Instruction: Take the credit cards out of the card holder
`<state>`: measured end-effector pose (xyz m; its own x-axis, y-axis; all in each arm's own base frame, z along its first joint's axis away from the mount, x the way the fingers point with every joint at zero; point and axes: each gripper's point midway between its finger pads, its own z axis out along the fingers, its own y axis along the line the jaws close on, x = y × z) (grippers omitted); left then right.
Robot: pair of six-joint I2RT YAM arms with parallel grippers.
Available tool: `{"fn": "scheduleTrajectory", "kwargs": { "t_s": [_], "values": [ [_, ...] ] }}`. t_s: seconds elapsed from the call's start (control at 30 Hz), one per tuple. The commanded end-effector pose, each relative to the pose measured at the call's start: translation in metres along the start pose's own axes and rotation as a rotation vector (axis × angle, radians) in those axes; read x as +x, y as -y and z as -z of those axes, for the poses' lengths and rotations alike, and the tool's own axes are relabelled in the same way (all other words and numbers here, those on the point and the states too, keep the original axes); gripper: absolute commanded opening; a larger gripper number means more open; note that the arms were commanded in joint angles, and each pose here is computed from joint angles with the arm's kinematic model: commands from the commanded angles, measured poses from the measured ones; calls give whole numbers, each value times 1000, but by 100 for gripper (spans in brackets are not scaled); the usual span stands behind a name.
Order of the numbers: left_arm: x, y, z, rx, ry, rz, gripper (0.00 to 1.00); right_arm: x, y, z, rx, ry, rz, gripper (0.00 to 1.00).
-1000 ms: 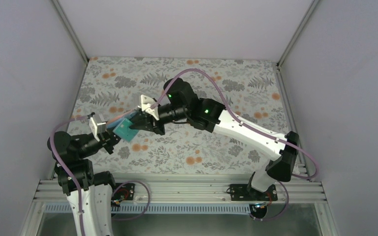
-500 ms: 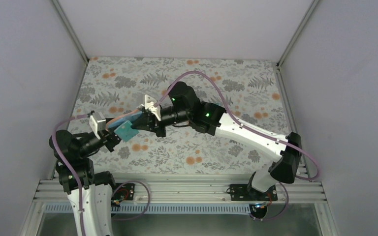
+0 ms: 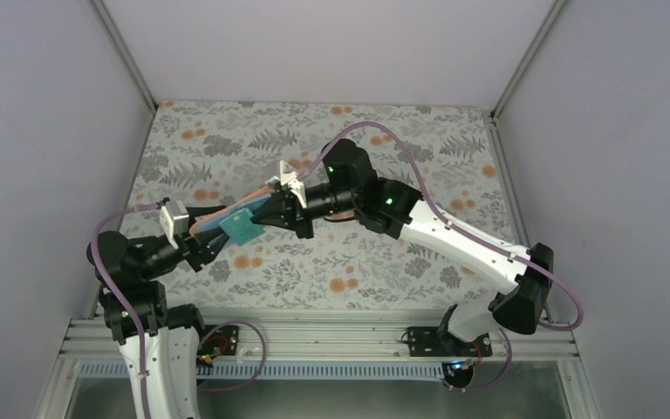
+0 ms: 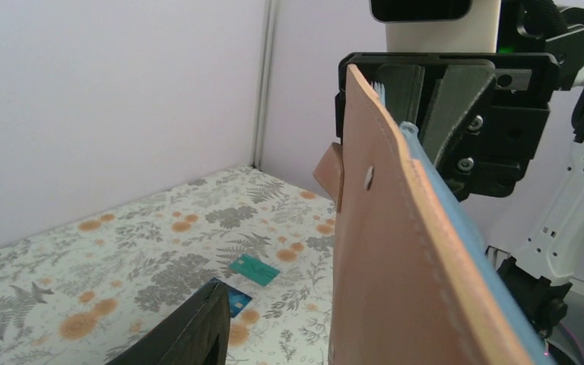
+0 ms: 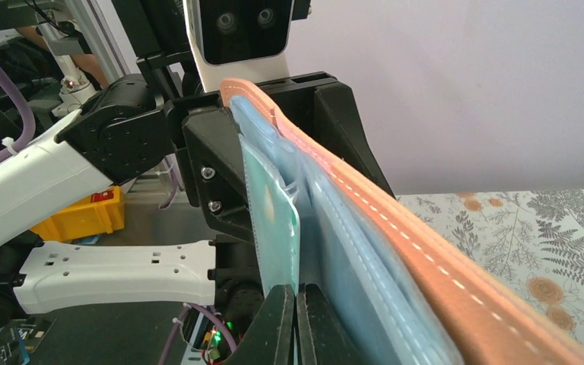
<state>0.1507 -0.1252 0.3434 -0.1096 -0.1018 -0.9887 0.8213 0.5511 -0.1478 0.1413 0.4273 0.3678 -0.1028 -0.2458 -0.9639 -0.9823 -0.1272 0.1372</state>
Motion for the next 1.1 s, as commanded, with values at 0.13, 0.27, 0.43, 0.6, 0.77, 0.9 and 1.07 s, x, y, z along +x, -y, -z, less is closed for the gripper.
{"fn": "scheduleTrajectory", "kwargs": {
  "t_s": [0.13,0.27,0.43,0.6,0.77,0.9,1.07],
  "values": [
    [-1,33,4,157,-36,-104,55,-14,9,26,55,30,32,4],
    [2,35,4,179,-45,-78,56,-15,7,27,32,22,32,4],
    [2,38,4,202,-48,-83,59,-13,7,16,-30,17,4,4],
    [8,52,8,285,-47,-127,77,-10,14,13,1,9,6,4],
    [0,21,1,126,-51,-72,77,-12,17,8,-6,14,11,4],
    [-4,7,-1,47,-40,-4,70,-19,18,6,16,32,16,4],
    [2,6,-1,56,-45,13,61,-20,18,1,26,49,5,4]
  ]
}}
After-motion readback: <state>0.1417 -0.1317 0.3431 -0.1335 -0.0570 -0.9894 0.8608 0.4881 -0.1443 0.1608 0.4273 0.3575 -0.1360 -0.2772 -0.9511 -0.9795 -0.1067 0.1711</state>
